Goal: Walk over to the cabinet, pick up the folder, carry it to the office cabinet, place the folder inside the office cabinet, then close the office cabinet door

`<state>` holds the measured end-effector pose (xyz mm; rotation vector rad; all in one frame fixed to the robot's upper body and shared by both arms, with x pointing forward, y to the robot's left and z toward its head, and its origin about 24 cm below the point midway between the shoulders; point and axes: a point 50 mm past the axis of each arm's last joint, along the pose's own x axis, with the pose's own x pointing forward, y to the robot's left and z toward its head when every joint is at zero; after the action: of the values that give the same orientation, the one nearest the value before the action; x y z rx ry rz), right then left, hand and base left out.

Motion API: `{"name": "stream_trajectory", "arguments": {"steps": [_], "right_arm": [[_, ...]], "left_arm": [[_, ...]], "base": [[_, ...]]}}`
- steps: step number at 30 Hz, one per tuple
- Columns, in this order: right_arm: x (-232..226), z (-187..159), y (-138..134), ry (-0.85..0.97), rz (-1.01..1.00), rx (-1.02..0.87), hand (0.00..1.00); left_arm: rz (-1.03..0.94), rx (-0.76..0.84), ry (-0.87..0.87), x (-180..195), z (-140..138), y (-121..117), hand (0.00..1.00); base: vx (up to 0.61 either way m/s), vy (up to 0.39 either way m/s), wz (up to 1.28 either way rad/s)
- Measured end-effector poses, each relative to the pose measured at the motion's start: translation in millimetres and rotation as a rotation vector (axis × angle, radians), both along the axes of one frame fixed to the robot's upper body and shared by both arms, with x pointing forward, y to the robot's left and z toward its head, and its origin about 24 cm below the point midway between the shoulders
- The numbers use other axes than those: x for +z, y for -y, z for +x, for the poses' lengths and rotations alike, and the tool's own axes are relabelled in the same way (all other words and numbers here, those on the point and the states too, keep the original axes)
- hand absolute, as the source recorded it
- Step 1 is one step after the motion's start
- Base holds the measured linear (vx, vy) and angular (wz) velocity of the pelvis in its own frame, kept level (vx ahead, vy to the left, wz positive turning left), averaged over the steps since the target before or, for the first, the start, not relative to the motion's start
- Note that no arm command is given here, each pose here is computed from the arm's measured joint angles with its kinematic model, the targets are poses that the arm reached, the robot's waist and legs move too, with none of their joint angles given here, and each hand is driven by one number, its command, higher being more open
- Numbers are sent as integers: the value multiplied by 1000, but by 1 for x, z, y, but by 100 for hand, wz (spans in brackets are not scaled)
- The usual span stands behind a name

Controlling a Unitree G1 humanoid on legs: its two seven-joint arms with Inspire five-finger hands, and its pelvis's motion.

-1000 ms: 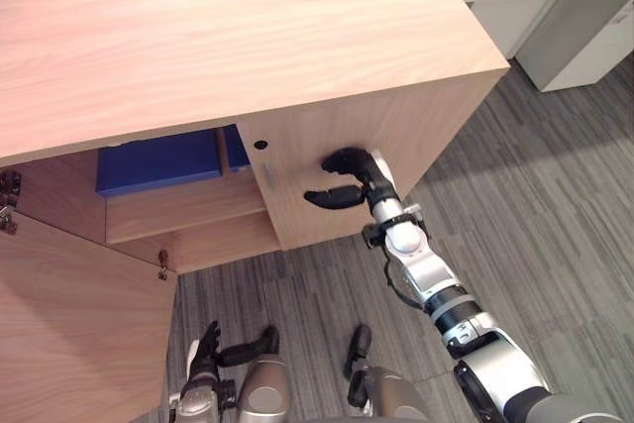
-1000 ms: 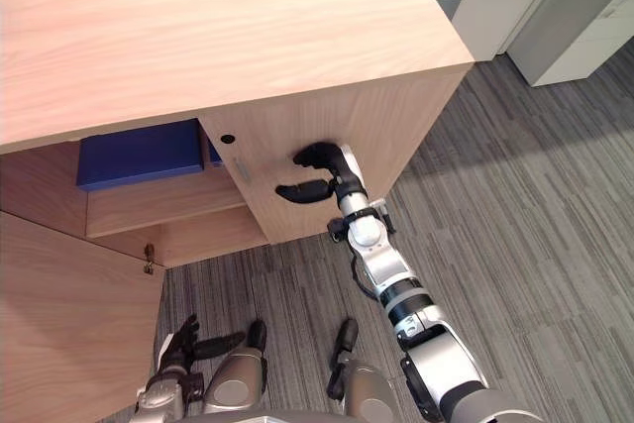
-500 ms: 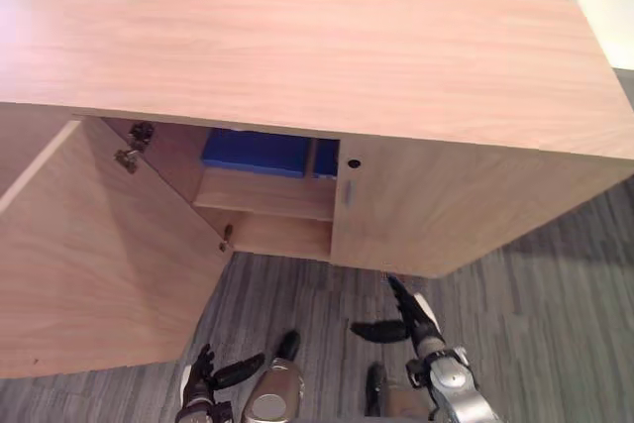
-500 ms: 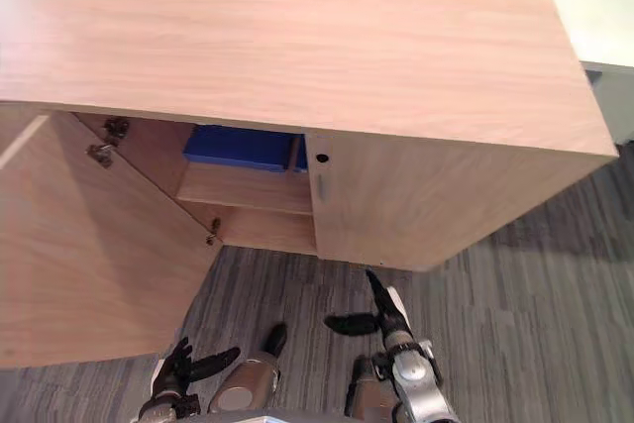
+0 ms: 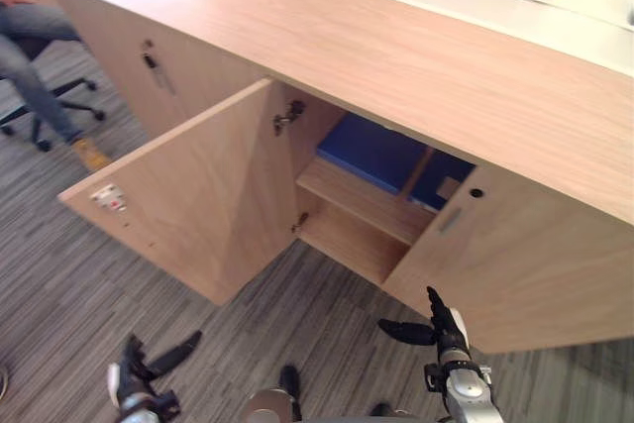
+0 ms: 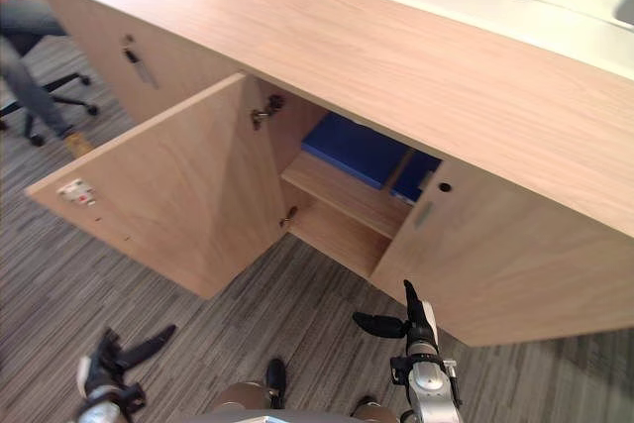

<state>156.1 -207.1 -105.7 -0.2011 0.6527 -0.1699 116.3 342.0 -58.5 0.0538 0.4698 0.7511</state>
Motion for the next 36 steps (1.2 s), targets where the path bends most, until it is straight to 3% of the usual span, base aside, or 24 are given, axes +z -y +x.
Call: {"name": "stream_trajectory", "arguments": {"steps": [4,7,17,23,26,29,33,36], "right_arm": [[-4,-4,-5,-28,22,44,100],[-9,-10,-6,-61,28,68,100],[-10,-11,-17,-68,66,151,100],[-18,-27,-15,-124,75,141,100],[-23,-33,-16,-152,81,132,100],[-27,-39,-17,-177,94,101,100],[-30,-43,-21,-189,111,55,100],[-32,-45,-23,-199,119,49,100]], "left_arm": [[191,65,73,46,6,-48,100],[257,47,112,67,22,-61,100],[440,-225,197,125,102,-51,100],[433,-199,170,120,100,-55,100],[399,-201,215,109,91,-36,100],[294,-230,285,86,72,4,100],[-7,-372,174,23,32,83,100],[-174,-522,109,0,14,132,100]], "base": [[14,5,7],[50,-26,2],[14,-1,-17],[-42,6,-20],[-75,38,-8],[-49,46,-2],[-43,47,-6],[-26,30,-13]]}}
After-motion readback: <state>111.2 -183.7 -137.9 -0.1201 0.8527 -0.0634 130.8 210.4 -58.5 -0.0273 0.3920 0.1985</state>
